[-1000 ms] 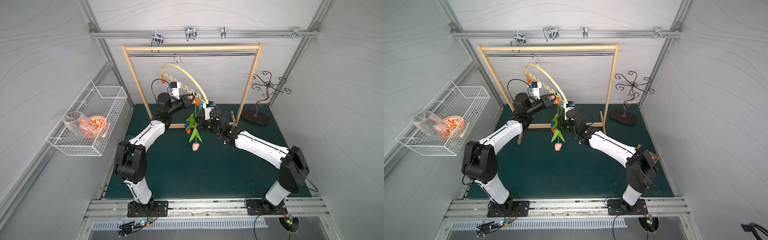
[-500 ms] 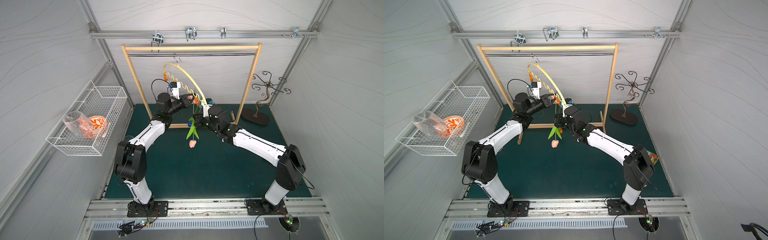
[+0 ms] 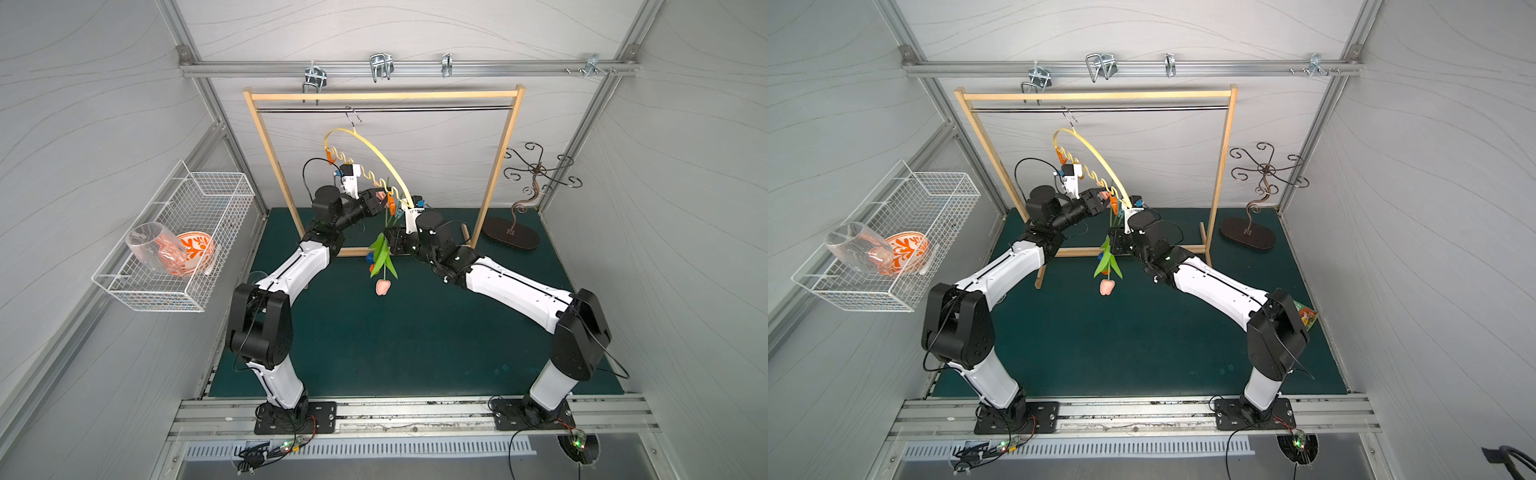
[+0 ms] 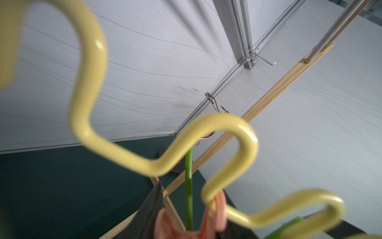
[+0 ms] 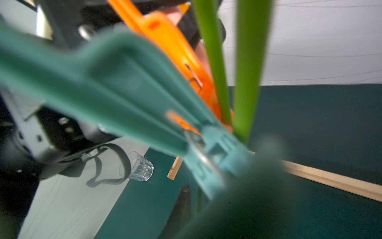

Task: Dry the flowers on a clothes hanger
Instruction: Clamp the flower onto the hanger.

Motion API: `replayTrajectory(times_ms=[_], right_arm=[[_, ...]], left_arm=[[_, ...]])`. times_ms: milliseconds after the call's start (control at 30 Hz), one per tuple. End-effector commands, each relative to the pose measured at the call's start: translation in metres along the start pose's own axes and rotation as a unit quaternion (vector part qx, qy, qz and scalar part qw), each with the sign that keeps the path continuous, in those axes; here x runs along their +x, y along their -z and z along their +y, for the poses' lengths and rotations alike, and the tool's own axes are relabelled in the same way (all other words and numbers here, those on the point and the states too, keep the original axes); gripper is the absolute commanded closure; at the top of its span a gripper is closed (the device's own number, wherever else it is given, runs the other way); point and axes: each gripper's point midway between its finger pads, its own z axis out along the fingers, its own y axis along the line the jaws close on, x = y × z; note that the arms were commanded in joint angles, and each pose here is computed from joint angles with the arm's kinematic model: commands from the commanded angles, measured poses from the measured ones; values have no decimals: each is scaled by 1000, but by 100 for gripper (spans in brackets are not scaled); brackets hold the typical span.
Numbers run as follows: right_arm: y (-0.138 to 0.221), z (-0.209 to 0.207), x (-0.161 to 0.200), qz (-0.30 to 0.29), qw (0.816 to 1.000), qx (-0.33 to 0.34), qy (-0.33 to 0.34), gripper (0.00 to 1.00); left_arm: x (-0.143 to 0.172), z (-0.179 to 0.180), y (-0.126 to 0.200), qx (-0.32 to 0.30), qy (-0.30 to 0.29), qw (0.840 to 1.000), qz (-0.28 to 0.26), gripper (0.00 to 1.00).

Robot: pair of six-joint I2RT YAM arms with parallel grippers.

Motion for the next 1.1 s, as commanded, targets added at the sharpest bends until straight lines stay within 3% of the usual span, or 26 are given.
replayTrajectory(times_ms=[0,467,567,600,633,800,1067], right_arm=[[2,8,-3,-1,1000,-10,11,74],[21,-3,-2,3,1000,15,22,73],[30,-2,-1,5,1000,12,26,73],[33,-3,-1,5,1000,13,27,72],[36,-4,-1,3,999,16,27,72],[44,-9,2,8,999,27,31,71],[68,-27,-1,8,998,67,18,71]], left_arm=[[-20,-28,8,22,-30,999,-31,51],[-18,-21,23,-15,-30,998,-49,35],[-16,-19,27,-23,-18,998,-49,21],[-13,-19,28,-26,-12,999,-43,4],[-11,-19,29,-28,-8,999,-38,0],[8,-9,44,-71,13,997,-12,0],[19,3,70,-145,0,989,0,0]])
